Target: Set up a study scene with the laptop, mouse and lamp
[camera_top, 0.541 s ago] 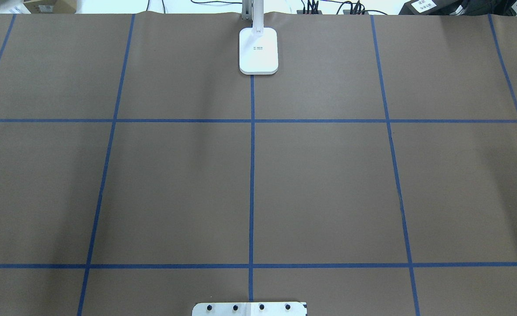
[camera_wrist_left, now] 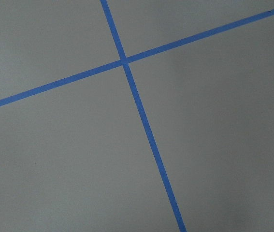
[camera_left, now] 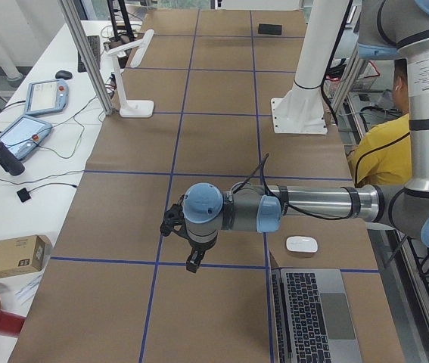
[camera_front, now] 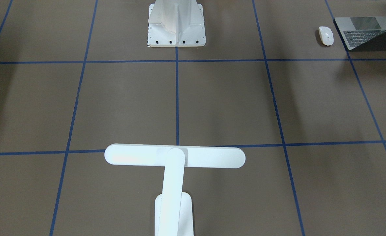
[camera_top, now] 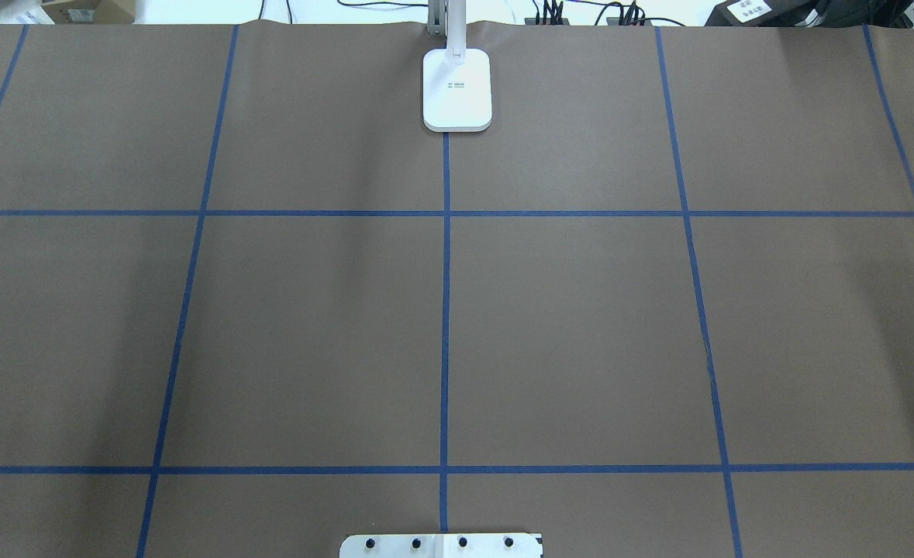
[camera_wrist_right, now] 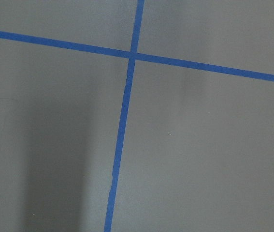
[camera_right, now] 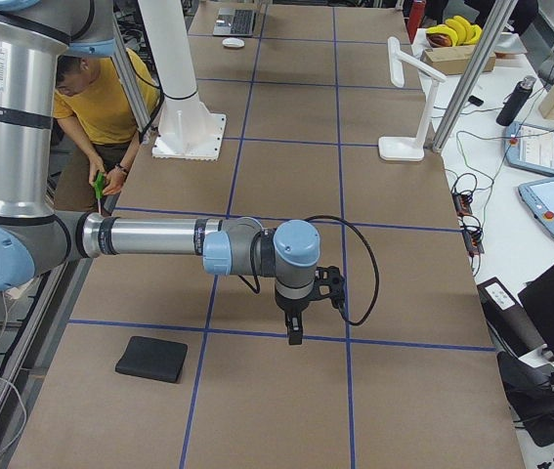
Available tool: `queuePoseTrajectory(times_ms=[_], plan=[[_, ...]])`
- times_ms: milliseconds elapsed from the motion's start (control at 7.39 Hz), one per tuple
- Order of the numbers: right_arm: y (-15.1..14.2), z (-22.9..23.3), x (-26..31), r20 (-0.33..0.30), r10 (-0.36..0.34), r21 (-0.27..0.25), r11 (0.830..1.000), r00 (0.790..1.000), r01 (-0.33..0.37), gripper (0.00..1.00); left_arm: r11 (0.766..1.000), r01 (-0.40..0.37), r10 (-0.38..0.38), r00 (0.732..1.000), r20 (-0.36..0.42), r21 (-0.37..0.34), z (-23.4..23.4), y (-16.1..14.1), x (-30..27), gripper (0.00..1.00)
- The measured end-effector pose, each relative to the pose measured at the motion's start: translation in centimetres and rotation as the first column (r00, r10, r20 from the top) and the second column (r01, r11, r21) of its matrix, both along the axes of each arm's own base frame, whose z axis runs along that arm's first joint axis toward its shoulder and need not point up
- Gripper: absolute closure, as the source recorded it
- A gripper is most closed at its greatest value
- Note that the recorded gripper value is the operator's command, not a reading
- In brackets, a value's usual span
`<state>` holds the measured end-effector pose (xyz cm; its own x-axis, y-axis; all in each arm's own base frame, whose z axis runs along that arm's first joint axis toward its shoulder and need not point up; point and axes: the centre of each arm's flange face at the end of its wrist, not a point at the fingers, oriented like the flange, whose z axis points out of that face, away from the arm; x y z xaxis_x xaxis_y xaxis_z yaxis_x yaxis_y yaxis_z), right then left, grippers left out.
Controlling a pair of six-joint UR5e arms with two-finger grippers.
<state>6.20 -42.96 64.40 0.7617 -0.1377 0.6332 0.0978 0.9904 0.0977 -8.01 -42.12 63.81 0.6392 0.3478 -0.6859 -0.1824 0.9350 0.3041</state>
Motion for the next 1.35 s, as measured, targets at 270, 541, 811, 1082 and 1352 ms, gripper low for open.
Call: queuePoseTrajectory(times_ms=[270,541,811,1082,1352], plan=[[-0.2,-0.4,0.0,0.0,-0.005,0.013,1.0,1.0,0.005,0.0,1.0,0.002,-0.002,1.0,0.001,0.0,0.1,-0.3,0.0,0.0],[-0.3,-0.3,0.0,0.0,-0.007,0.013,1.0,1.0,0.007,0.0,1.0,0.02,-0.02,1.0,0.002,0.001,-0.2,-0.5,-0.6,0.0],[-0.2,0.0,0.0,0.0,-0.008,0.008,1.0,1.0,0.008,0.0,0.999,0.041,-0.041,0.999,0.014,0.008,-0.6,-0.9,-1.6,0.0],[0.0,0.5,0.0,-0.002,-0.008,-0.003,1.0,1.0,0.008,0.0,0.998,0.064,-0.064,0.995,0.075,0.006,-0.1,-1.2,-2.9,0.0],[0.1,0.7,0.0,-0.002,-0.007,-0.006,1.0,1.0,0.007,0.0,0.993,0.119,-0.121,0.983,0.136,0.028,-1.0,-2.4,-5.7,0.0]])
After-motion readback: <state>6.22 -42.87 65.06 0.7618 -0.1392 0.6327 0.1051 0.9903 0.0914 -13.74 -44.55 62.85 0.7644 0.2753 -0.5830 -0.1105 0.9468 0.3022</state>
